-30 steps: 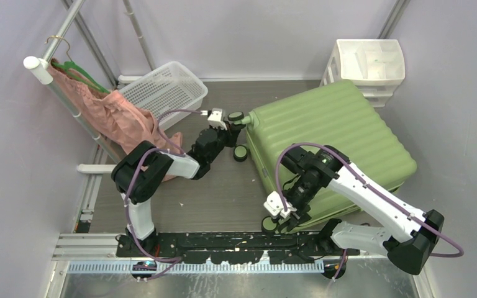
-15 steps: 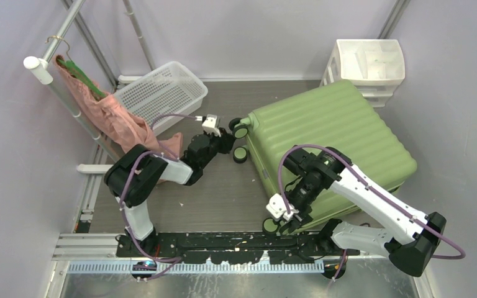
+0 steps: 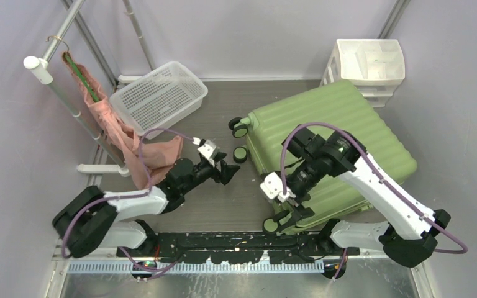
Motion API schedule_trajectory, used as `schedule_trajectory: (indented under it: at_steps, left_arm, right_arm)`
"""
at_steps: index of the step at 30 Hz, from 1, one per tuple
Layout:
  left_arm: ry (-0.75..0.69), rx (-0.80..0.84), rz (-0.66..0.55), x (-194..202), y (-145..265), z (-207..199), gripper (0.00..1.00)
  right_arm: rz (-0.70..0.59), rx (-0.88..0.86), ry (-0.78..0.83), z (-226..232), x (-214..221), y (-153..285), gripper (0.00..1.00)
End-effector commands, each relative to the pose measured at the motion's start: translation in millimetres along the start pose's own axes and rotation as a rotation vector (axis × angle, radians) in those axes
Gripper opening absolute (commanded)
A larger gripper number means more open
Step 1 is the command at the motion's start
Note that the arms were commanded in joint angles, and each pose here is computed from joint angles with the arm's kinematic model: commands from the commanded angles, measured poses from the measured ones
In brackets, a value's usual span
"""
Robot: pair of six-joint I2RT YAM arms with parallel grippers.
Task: Open, take out, and arrange the luggage
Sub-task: Adjust the luggage at the center of the board.
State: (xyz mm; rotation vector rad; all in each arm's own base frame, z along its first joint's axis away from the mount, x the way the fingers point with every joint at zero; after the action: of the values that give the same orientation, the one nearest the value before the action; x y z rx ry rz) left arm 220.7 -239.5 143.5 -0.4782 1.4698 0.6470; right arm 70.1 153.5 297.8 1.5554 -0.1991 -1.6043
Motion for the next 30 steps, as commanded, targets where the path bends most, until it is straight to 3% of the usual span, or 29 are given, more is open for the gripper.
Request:
schedule_trajectory:
  at_steps: [1, 6, 10, 23, 28, 30]
  left_arm:
    - [-0.175, 0.065, 0.004, -31, 21, 2, 0.73]
    - [-0.316, 0.142, 0.069, -78, 27, 7, 0.83]
    - [-0.315, 0.184, 0.097, -100, 19, 24, 0.85]
    - [-0.258, 0.344, 0.283, -126, -51, 72, 0.86]
    - [-0.206, 0.439, 0.295, -120, -73, 69, 0.81]
    - [-0.177, 0.446, 0.309, -116, -81, 69, 0.72]
  right_arm:
    - [0.017, 0.112, -0.186, 1, -24, 26, 0.94]
    - [0.044, 0.296, -0.272, -8, -27, 54, 0.88]
    - [0.001, 0.416, -0.354, -10, -21, 73, 0.83]
    - [-0.046, 0.441, -0.474, -17, -4, 74, 0.80]
    - [-0.029, 0.423, -0.499, -17, 1, 71, 0.79]
    - [-0.022, 0.421, -0.509, -19, 4, 70, 0.78]
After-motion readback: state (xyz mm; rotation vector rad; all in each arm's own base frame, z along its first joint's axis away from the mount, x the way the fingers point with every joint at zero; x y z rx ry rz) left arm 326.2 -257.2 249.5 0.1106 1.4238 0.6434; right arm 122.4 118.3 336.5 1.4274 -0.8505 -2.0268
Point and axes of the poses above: each gripper's point midway between its finger pads, its own y axis back along the fingers, its own z axis along the line the jaws close on, x = y × z, the point moved 7 cm from there along y, back along the fingers, and after that the axes turned 15 degrees about -y, right-handed, at the moved point
